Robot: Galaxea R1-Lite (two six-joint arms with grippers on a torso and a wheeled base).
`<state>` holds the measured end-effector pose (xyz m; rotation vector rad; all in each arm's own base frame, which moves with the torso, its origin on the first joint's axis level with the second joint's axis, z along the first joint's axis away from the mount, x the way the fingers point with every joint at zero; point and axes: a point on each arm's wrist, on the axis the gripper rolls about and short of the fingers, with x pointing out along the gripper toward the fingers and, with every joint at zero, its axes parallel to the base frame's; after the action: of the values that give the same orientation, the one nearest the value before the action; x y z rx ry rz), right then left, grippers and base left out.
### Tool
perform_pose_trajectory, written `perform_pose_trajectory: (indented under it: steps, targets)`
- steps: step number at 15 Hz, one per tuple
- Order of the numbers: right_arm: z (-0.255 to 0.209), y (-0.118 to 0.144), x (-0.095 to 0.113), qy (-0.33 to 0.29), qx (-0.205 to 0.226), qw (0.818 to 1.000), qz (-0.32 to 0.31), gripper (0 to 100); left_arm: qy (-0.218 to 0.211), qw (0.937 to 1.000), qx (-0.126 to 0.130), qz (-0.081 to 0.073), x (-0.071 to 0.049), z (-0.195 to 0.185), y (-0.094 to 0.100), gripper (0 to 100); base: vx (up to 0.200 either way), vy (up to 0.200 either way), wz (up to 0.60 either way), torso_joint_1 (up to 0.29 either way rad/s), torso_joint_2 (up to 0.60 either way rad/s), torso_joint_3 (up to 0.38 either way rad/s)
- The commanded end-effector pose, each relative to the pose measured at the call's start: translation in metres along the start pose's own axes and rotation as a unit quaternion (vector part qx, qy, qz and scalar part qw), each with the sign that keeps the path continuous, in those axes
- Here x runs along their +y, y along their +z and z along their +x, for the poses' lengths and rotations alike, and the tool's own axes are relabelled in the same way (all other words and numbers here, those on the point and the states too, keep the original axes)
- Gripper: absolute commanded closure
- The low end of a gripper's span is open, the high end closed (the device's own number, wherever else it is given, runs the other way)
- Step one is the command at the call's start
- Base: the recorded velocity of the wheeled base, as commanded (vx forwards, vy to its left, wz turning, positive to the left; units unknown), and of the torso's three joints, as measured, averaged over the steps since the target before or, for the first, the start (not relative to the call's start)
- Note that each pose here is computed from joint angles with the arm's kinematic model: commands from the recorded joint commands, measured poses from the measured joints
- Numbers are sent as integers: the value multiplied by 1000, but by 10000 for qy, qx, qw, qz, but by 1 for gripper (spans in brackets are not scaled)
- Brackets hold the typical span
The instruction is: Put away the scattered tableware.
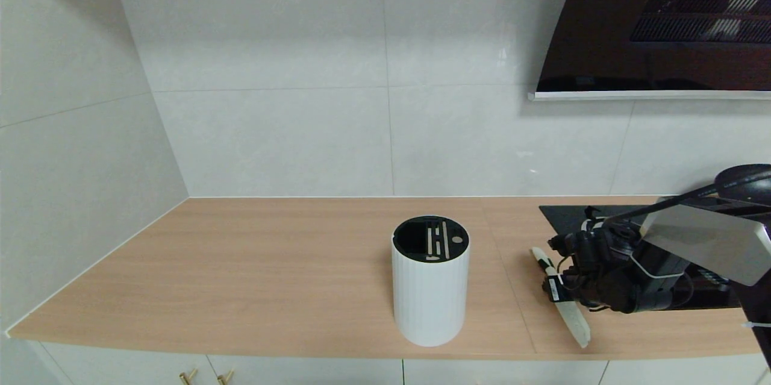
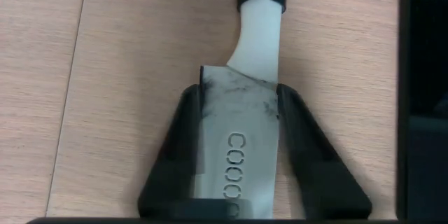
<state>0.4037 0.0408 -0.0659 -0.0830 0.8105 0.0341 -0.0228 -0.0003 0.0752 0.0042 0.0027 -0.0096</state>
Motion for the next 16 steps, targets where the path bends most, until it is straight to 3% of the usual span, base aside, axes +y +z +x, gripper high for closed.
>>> perform_pose_trajectory:
  steps: [1, 6, 10, 12, 14, 15, 16]
  targets:
    - [-1, 1, 0, -3, -19, 10000, -2, 100, 2, 10000, 2, 2, 0, 0, 0, 0, 0, 0, 0, 0, 0, 0]
    - [-4, 5, -1, -11, -88, 10000, 18, 100, 2, 10000, 2, 2, 0, 0, 0, 0, 0, 0, 0, 0, 0, 0]
    - [-54, 28, -2, 73, -526, 9985, 92, 100, 2, 10000, -6, 9, 0, 0, 0, 0, 0, 0, 0, 0, 0, 0]
    - [-81, 41, 7, 180, -868, 9961, 30, 100, -44, 10000, -22, 25, 0, 0, 0, 0, 0, 0, 0, 0, 0, 0]
    - [-103, 51, 12, 253, -1154, 9930, -7, 100, -204, 9996, -214, 32, -1, -3, 11, 0, 0, 0, 0, 0, 0, 0]
    - [-133, 66, 19, 392, -1524, 9875, 100, 100, -688, 9960, -554, -154, -3, -15, 40, 0, 0, 0, 0, 0, 0, 0]
    - [-156, 78, 26, 510, -1848, 9814, 97, 100, -1230, 9913, -414, -196, -4, -19, 60, 0, 0, 0, 0, 0, 0, 0]
